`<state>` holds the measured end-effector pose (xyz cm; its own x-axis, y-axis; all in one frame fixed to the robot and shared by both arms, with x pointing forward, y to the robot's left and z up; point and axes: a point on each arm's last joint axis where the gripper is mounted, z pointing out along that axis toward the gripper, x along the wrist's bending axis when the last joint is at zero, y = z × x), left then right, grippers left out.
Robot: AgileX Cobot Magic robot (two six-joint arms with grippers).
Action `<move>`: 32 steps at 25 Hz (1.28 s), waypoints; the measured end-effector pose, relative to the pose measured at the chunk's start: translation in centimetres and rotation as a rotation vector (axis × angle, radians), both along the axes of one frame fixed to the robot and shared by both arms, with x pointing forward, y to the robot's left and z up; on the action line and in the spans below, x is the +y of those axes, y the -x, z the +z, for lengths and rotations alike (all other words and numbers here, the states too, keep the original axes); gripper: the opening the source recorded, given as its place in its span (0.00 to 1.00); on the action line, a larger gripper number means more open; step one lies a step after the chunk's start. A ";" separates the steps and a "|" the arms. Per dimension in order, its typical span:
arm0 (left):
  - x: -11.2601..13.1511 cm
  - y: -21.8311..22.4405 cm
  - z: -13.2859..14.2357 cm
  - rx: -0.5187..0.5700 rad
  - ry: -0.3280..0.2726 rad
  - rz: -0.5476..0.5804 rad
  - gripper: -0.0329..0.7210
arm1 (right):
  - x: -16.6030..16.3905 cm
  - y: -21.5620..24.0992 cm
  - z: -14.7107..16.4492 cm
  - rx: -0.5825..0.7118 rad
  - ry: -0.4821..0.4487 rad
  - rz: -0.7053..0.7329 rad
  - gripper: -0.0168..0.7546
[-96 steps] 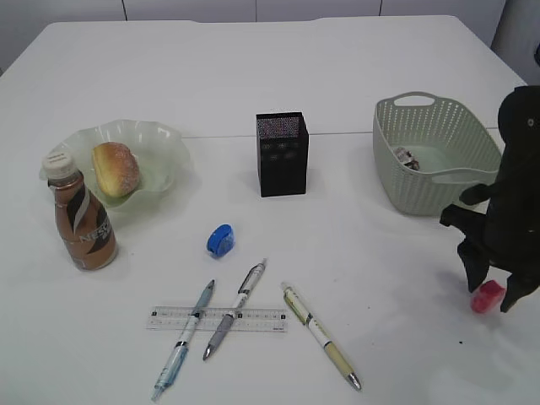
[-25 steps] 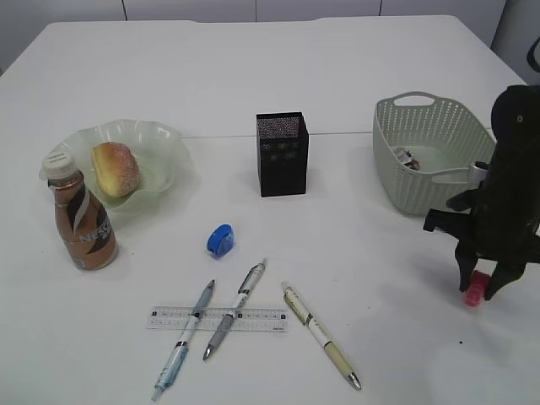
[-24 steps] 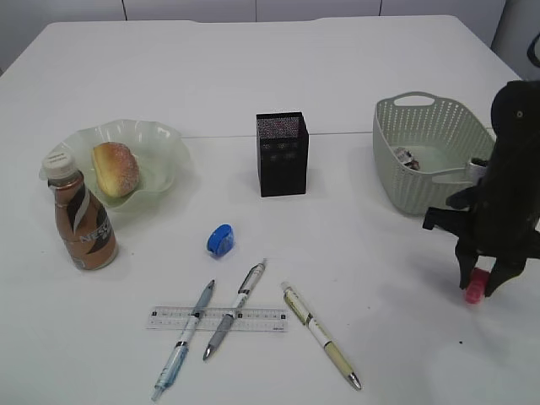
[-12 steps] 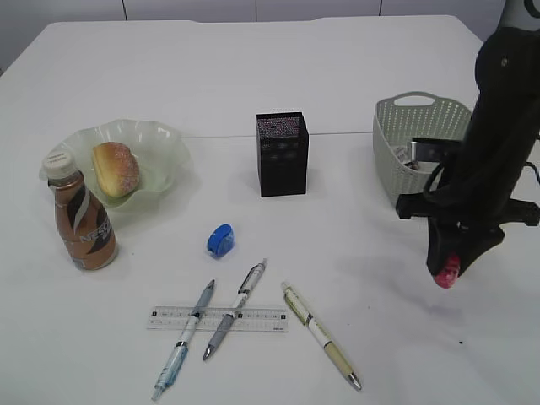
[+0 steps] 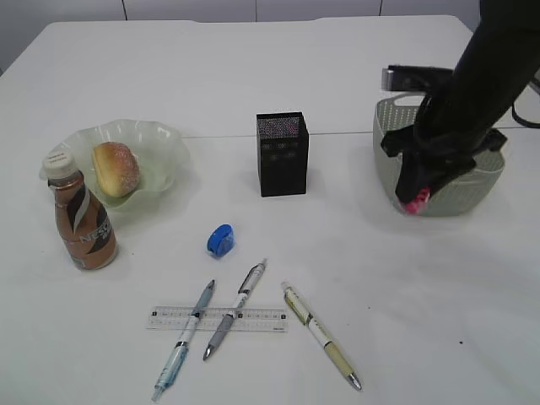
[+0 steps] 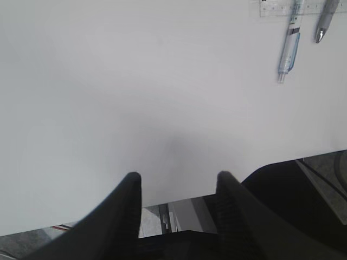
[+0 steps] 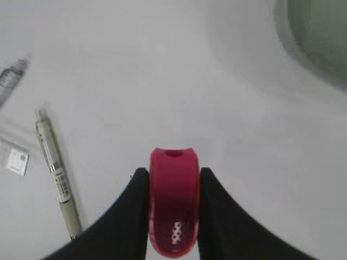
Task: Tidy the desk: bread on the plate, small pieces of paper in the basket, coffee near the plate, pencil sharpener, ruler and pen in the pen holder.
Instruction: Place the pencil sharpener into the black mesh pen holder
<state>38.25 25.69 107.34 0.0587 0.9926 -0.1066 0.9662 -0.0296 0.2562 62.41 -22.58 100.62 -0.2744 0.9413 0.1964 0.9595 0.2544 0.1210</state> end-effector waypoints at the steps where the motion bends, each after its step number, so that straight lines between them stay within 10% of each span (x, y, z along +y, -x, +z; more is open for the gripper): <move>1: 0.0 0.0 0.0 0.000 0.000 0.000 0.47 | 0.1 -0.3 0.5 -0.031 -0.007 0.032 0.27; 14: 0.0 0.0 0.0 0.000 0.000 0.000 0.47 | 1.7 -4.9 5.9 -0.515 -0.186 0.018 0.27; 32: 0.0 0.0 0.0 0.000 0.000 0.000 0.47 | 8.3 -8.1 0.5 -0.765 -0.179 0.209 0.27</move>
